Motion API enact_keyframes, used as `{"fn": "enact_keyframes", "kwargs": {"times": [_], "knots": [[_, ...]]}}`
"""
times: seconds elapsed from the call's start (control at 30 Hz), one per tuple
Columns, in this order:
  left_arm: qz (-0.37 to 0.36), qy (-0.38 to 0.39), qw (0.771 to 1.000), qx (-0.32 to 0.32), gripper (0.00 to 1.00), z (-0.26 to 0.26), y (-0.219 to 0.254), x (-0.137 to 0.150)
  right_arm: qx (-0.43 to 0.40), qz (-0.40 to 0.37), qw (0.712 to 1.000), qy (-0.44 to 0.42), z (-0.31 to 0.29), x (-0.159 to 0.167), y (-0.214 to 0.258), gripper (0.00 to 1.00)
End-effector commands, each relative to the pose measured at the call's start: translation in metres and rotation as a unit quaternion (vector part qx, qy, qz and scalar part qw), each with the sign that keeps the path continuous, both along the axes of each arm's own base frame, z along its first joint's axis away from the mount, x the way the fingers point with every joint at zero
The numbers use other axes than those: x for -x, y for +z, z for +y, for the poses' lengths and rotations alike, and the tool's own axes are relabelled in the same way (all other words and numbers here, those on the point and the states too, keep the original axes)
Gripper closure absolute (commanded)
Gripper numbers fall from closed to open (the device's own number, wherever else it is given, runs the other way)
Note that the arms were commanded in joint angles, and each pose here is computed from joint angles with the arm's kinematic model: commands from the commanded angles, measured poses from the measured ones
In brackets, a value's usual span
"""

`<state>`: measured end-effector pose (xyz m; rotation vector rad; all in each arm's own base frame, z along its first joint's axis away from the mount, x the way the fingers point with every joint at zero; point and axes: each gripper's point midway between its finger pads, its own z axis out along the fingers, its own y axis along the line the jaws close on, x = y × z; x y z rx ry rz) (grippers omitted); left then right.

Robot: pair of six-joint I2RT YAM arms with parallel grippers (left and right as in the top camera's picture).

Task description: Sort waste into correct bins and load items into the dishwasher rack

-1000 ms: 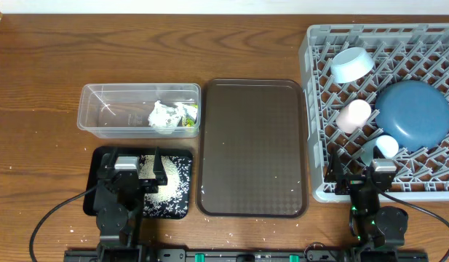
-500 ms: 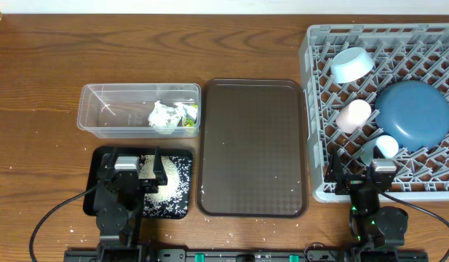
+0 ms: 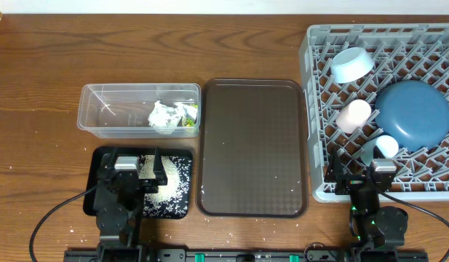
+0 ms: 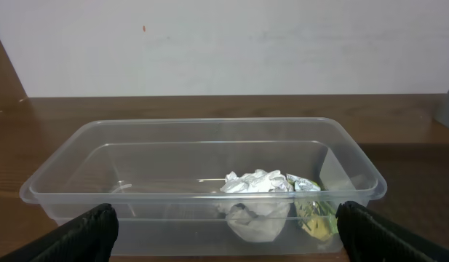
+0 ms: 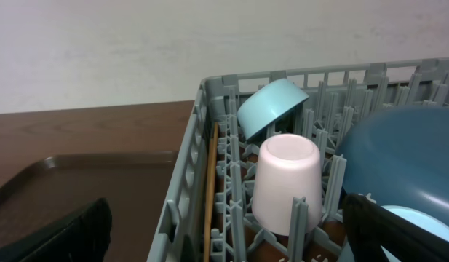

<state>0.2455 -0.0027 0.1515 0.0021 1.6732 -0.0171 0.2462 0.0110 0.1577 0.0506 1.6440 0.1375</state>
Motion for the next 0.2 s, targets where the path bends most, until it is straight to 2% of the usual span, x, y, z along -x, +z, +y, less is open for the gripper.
{"fn": "enact_keyframes", "kwargs": {"times": [0.0, 0.17], "knots": [[0.024, -0.001, 1.000, -0.009, 0.02, -0.0001, -0.0141, 0.0014, 0.007, -0.001, 1.000, 0.002, 0.0010, 0.0003, -0.0003, 0.01], [0.024, -0.001, 1.000, -0.009, 0.02, -0.0001, -0.0141, 0.0014, 0.007, -0.001, 1.000, 0.002, 0.0010, 0.0003, -0.0003, 0.01]]}}
